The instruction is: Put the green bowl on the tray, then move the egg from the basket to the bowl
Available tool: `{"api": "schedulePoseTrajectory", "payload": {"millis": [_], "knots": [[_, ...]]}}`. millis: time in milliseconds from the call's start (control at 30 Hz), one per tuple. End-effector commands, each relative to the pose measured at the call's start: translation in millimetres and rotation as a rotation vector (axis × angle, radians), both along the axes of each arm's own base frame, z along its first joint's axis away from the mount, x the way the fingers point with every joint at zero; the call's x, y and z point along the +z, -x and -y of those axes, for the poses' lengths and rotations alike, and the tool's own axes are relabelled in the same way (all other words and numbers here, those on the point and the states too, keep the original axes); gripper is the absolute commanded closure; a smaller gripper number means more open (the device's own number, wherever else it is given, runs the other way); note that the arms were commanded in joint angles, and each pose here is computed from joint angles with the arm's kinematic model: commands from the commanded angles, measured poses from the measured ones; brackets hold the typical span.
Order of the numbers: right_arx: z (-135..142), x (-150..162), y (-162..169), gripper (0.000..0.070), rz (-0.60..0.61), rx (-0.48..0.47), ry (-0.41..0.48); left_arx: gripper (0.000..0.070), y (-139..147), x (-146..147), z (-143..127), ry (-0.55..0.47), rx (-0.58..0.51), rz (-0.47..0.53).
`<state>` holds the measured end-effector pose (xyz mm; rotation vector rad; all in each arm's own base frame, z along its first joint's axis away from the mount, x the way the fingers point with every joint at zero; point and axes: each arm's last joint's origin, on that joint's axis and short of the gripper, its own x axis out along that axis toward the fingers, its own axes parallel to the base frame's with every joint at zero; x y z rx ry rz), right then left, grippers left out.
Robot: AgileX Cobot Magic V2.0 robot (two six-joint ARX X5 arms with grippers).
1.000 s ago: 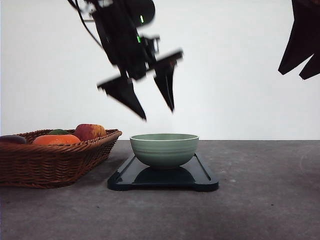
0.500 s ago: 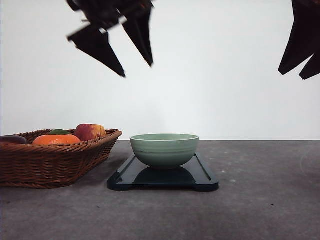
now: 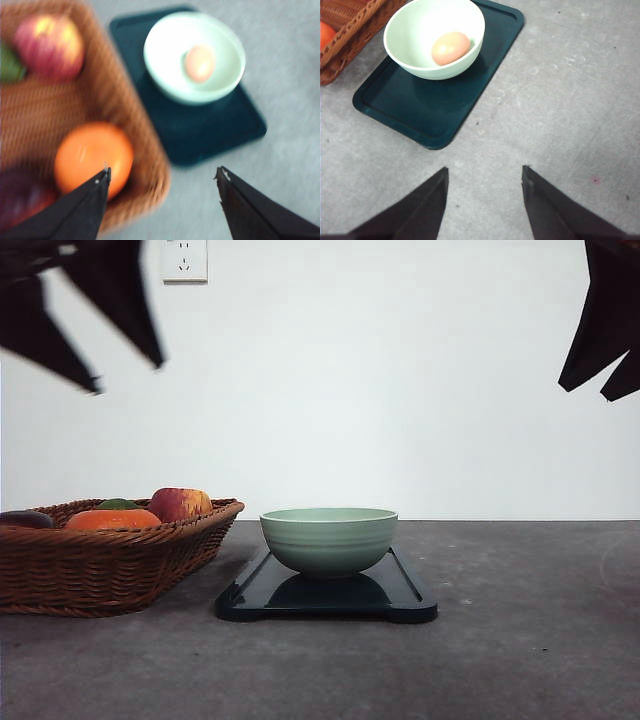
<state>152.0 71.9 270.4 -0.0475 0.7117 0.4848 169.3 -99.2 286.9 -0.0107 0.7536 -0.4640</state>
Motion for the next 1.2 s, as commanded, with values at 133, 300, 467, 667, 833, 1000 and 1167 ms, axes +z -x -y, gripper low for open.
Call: {"api": "schedulePoseTrajectory", "payload": {"millis": [133, 300, 467, 667, 833, 1000, 1167], "knots": [[-1.5, -0.1, -1.2, 0.0411, -0.004, -0.001, -0.007, 0.0271, 21.0, -6.2, -15.8, 0.036, 0.049, 0.032], [-1.4, -0.1, -1.1, 0.0411, -0.004, -0.003, -0.005, 0.0271, 28.0, -3.3, -19.3, 0.051, 0.059, 0.027], [-1.5, 0.1, -1.1, 0.0683, -0.004, -0.002, -0.009, 0.0697, 30.2, -4.6, -20.3, 0.044, 0.062, 0.007], [-3.1, 1.1, -1.1, 0.0682, -0.006, 0.037, -0.041, 0.07, 30.5, -4.8, -20.4, 0.041, 0.06, 0.005], [-3.4, 2.0, -1.8, 0.0682, 0.005, 0.037, -0.046, 0.07, 30.4, -4.8, -20.4, 0.041, 0.06, 0.005], [-3.4, 2.0, -1.8, 0.0682, 0.005, 0.037, -0.046, 0.07, 30.3, -4.4, -21.3, 0.041, 0.062, 0.01], [-3.4, 2.1, -1.7, 0.0682, 0.006, 0.037, -0.046, 0.07, 28.6, -10.3, -34.2, 0.046, 0.116, 0.087]]}}
